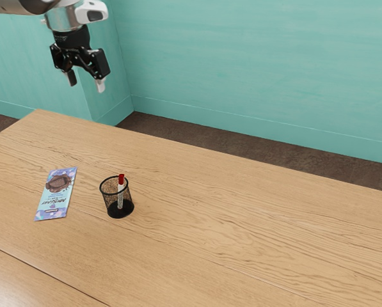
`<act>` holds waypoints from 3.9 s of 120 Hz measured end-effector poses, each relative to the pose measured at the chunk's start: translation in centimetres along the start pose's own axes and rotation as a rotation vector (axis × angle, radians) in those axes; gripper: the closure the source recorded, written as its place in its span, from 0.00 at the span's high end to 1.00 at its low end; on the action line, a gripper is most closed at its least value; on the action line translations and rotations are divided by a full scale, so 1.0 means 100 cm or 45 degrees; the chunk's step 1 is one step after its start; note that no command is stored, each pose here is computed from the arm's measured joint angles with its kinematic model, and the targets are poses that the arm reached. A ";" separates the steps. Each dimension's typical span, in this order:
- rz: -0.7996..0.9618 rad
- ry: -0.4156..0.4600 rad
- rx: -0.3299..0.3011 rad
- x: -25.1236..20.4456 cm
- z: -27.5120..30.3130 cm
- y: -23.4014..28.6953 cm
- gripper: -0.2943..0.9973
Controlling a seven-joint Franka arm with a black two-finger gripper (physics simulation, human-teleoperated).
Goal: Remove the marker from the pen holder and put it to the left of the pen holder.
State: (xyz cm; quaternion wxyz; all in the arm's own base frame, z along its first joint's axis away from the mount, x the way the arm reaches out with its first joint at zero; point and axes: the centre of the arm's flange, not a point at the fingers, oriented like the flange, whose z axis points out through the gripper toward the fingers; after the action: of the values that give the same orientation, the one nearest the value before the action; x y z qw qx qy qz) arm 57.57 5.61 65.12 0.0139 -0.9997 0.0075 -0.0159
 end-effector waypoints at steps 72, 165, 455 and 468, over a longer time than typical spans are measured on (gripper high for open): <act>0.136 -0.164 0.056 0.077 0.144 0.039 0.77; 0.631 -0.108 0.413 -0.025 0.269 0.078 0.77; -0.017 -0.189 0.228 -0.004 0.161 -0.056 0.17; -0.168 -0.288 0.208 -0.014 0.181 -0.127 0.17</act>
State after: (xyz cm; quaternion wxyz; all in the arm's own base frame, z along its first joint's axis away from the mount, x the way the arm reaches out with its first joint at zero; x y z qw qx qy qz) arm 56.90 18.86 47.31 0.0948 -0.9890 -0.0611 0.0955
